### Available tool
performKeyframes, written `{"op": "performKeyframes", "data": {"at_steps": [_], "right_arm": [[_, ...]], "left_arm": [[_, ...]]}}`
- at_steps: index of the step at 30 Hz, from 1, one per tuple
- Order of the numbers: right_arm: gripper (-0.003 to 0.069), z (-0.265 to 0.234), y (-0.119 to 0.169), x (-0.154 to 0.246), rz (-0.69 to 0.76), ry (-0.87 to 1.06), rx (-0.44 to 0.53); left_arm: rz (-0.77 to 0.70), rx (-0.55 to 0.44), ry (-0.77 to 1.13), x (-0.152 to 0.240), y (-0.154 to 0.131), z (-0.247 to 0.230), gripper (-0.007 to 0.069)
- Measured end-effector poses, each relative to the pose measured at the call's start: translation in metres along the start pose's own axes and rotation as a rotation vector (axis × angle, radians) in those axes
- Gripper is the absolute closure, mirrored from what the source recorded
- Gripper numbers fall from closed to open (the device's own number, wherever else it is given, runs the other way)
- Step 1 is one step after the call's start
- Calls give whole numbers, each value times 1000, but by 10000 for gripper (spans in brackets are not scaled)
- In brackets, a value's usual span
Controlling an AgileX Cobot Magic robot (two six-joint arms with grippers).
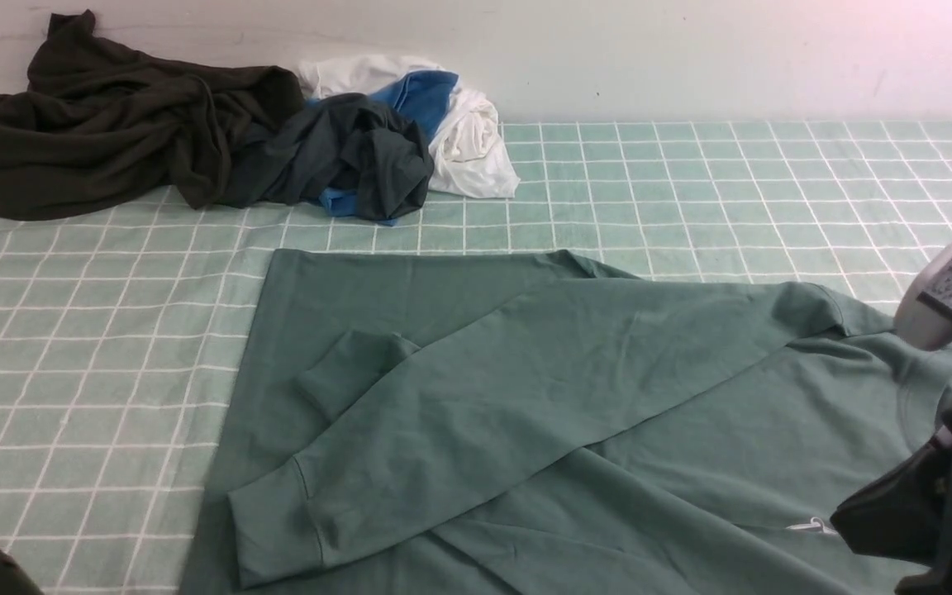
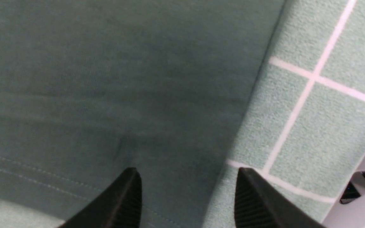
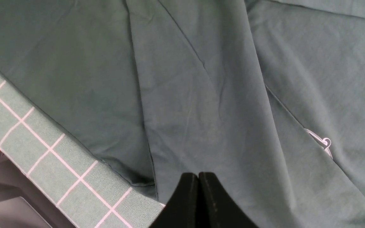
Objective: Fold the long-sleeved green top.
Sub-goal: Use both arms simultaneously to clamp the lower edge of the clothing fabric
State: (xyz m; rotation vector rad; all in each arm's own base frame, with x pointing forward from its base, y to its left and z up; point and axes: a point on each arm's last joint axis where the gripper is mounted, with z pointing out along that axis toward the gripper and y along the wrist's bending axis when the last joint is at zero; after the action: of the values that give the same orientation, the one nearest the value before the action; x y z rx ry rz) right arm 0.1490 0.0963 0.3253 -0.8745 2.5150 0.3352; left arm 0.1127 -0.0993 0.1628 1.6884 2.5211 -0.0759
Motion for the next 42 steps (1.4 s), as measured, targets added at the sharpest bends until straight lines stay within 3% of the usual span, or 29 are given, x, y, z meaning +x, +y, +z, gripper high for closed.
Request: {"op": "performKeyframes", "data": {"at_steps": [9,12,18,22,27,34,38,42], "right_arm": [[673,0,0,-2,-3,-18,3],[673,0,0,-2,-3,-18,3],[673,0,0,-2,-3,-17,3],[673,0,0,-1,-3,-13,3],[673,0,0,4,-36,39,0],[669,11,2,11,-237,118,-22],[622,42,6,29,-406,263,-65],[453,83,8,62,-544,424,-121]], "left_arm": [[31,13,84,-4,6,15,270],[31,1,82,-4,7,15,322],[-35,-33,37,-14,12,0,540],[-37,-39,31,-17,14,-6,612],[-71,-28,86,-18,15,-16,619],[-143,-69,189,-5,15,-34,619],[-152,-75,201,-2,15,-36,619],[-160,-68,185,-4,14,-36,619]]}}
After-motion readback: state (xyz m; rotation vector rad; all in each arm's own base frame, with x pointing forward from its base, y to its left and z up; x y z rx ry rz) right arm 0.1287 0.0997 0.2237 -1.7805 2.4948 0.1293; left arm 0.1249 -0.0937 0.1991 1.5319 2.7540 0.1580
